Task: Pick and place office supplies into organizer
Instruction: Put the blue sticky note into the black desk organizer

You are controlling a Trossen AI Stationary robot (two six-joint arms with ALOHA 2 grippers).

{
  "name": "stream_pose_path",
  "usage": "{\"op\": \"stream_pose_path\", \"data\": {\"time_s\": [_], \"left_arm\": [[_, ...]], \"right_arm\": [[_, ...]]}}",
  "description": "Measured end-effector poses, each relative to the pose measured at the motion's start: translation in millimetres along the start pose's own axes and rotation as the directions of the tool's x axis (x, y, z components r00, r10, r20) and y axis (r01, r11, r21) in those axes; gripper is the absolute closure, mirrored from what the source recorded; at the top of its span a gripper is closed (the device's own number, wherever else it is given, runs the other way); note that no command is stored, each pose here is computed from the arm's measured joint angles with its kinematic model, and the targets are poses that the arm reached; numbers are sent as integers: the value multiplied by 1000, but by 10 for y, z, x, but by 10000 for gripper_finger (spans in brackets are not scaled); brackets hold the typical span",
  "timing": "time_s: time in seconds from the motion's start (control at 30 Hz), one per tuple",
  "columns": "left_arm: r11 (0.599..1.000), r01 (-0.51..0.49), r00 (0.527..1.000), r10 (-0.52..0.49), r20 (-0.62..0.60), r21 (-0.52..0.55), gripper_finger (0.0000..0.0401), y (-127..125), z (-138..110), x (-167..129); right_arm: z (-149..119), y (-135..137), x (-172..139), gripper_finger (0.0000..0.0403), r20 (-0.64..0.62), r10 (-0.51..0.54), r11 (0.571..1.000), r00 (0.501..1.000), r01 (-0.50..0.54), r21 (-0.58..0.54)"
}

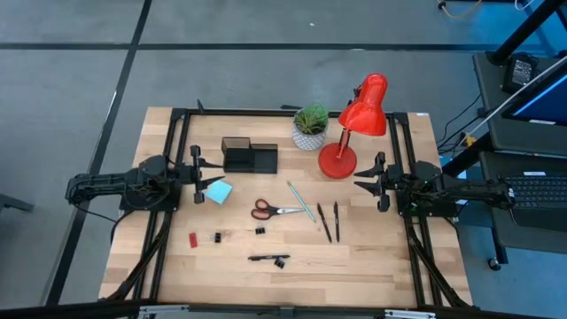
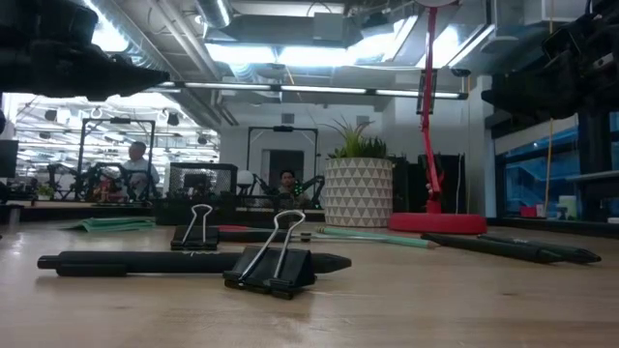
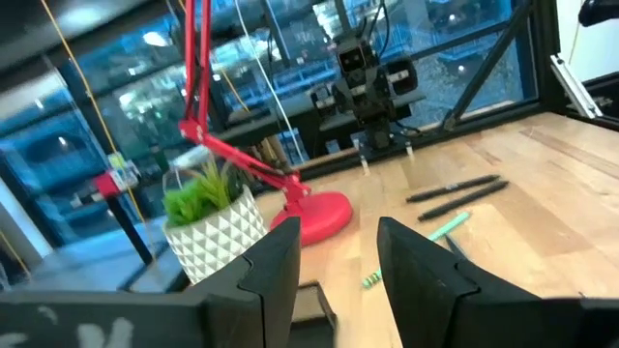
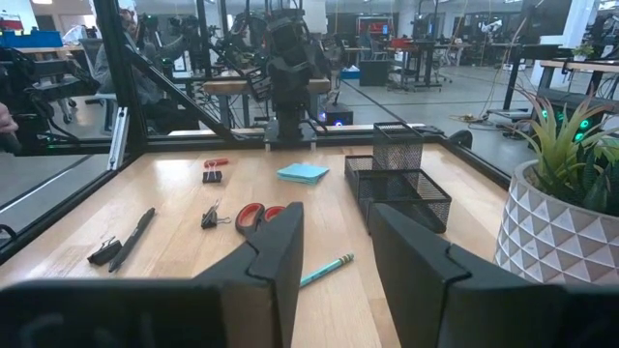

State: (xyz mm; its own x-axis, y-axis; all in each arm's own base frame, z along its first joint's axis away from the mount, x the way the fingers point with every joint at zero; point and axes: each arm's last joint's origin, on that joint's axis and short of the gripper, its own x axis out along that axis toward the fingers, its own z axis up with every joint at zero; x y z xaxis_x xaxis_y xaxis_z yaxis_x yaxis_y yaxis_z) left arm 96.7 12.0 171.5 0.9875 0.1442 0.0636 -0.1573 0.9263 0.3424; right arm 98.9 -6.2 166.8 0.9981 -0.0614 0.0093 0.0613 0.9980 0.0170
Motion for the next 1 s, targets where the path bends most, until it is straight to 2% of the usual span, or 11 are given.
{"op": "stream_pose_path", "data": {"time_s": [0.17,0.43,0.57,0.8,1.0], "left_arm": [[996,-1,999,-3,42,86,264,-3,44,6],[971,-28,999,32,-13,236,263,-43,117,70],[955,-13,995,41,-90,297,264,-81,170,135],[939,10,979,61,-195,343,266,-157,383,309],[883,55,940,112,-324,465,267,-298,499,473]], "right_arm": [[0,-4,0,276,0,-16,1000,1000,16,0],[2,-13,0,276,3,-45,999,999,45,0],[2,-13,0,276,3,-44,999,999,44,0],[2,-13,0,276,2,-44,999,999,44,0],[2,-13,0,276,3,-44,999,999,44,0]]}}
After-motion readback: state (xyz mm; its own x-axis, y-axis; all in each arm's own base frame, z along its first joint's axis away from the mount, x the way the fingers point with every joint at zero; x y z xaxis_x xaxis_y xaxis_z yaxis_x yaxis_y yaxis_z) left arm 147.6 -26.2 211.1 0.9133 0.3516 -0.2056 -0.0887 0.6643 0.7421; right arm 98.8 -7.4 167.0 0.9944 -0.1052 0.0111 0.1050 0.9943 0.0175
